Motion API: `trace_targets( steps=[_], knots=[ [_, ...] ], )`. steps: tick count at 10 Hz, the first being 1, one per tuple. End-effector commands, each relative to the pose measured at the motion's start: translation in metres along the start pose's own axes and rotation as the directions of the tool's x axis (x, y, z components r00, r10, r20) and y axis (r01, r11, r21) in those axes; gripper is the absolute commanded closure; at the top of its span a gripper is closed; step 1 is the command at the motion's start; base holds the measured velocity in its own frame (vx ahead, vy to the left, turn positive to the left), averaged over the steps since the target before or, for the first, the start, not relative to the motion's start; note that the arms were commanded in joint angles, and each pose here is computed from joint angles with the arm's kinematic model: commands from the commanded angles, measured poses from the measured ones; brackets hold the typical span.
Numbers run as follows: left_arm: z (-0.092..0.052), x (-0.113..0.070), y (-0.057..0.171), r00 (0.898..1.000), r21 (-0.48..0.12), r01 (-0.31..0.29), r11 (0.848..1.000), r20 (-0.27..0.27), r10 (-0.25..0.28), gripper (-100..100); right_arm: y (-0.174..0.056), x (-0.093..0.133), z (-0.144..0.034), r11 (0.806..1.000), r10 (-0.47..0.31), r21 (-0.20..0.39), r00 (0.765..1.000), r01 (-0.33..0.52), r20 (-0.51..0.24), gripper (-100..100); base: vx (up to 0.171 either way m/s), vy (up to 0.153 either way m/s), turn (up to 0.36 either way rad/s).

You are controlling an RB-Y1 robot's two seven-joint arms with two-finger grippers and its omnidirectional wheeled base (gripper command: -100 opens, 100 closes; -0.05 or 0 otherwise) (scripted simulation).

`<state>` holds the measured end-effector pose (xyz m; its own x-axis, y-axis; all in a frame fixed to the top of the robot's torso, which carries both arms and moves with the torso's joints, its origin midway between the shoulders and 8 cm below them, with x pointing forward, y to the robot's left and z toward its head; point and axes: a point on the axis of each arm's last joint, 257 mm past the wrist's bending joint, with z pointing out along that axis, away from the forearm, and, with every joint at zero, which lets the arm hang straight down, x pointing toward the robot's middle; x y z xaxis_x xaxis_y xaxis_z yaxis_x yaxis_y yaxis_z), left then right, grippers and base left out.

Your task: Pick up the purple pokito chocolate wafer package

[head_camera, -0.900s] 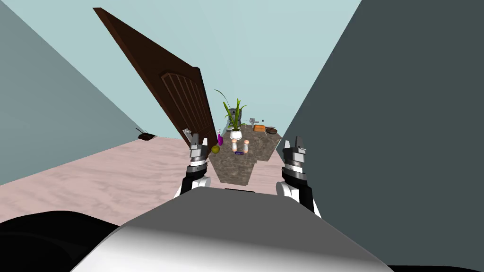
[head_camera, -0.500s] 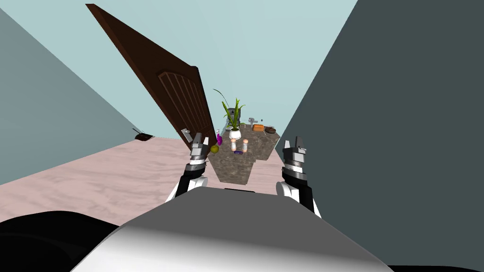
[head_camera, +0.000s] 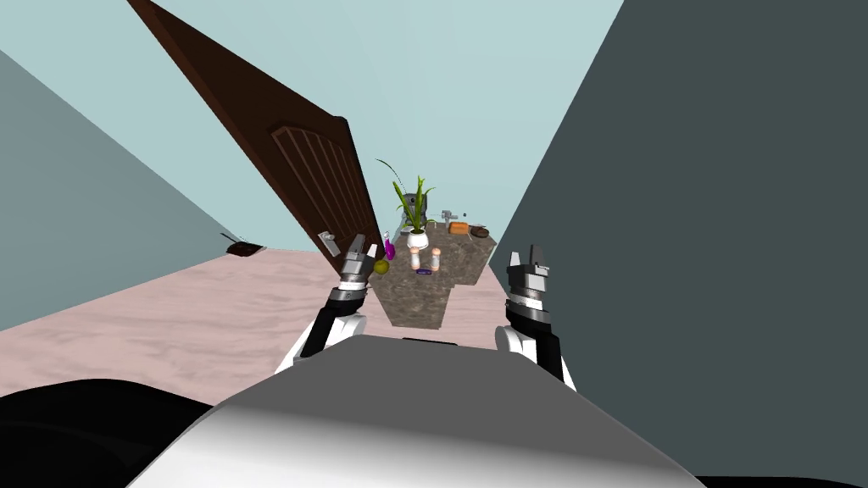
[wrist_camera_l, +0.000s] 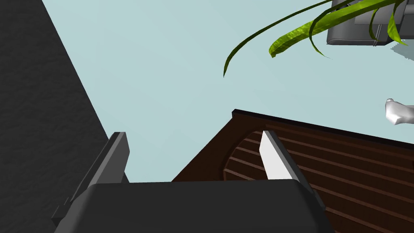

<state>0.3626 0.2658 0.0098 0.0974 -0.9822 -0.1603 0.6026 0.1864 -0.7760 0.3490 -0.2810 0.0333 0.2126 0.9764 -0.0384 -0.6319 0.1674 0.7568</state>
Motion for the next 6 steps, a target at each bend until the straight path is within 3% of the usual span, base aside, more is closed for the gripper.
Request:
trace_targets(
  steps=[1,6],
  knots=[
    [0.003,0.001,0.007,1.0,-0.032,0.012,0.999,-0.014,-0.012,-100,0.0,0.0,0.0,1.0,0.0,0.0,1.0,0.0,0.0,0,-0.031,-0.014,-0.057],
    [0.014,0.0,0.016,0.995,-0.108,0.073,0.992,-0.053,-0.079,-100,0.0,0.0,0.0,1.0,0.0,0.0,1.0,0.0,0.0,0,-0.028,-0.018,-0.093]
  ],
)
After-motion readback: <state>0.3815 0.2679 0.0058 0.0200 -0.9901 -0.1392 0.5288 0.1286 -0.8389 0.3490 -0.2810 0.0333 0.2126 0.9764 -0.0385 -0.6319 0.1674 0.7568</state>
